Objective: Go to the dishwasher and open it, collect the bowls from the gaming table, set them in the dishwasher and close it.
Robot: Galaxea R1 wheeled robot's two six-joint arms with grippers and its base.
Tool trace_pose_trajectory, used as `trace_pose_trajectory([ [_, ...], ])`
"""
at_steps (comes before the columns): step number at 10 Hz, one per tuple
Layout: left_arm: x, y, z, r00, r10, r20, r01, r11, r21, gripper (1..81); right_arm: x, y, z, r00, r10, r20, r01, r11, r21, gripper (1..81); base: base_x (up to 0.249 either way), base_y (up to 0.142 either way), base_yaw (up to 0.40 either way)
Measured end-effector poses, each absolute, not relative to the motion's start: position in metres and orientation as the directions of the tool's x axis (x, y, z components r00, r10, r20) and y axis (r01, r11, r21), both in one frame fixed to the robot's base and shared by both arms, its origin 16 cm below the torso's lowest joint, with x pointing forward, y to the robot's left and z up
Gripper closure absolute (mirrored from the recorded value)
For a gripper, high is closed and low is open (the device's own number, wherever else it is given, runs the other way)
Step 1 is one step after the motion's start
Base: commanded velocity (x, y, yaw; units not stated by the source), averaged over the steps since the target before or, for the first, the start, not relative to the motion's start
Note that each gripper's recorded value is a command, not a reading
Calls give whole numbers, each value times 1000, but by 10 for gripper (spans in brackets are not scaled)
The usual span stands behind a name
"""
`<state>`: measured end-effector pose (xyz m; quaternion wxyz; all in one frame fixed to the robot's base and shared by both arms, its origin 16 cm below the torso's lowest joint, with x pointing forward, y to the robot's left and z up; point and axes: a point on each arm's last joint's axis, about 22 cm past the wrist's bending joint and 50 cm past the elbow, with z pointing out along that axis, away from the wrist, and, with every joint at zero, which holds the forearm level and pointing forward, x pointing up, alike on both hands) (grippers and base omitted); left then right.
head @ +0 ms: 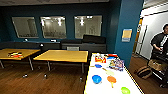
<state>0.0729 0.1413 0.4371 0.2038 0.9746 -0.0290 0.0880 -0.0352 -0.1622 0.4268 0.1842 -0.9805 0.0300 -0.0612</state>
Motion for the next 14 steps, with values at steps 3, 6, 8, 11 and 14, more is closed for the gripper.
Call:
trace_pose_trajectory([
  [3, 76, 143, 437, 982, -20, 189, -94, -916, 390, 10, -32, -161, 427, 990, -82, 113, -35, -930, -366, 10, 0, 0, 0],
  [6, 76, 142, 437, 982, -19, 189, -93, -916, 391, 10, -33, -162, 427, 990, -82, 112, -36, -931, -364, 10, 0, 0, 0],
  [8, 76, 141, 438, 982, -20, 189, -94, -915, 392, 10, -33, -163, 427, 990, -82, 113, -36, -931, -363, 10, 41, 0, 0],
  [11, 76, 141, 438, 982, -20, 189, -94, -915, 392, 10, -33, -162, 427, 990, -82, 113, -35, -931, -364, 10, 89, 0, 0],
  [14, 77, 141, 438, 981, -20, 191, -95, -915, 392, 10, -31, -163, 427, 990, -82, 117, -34, -931, -363, 10, 92, 0, 0],
])
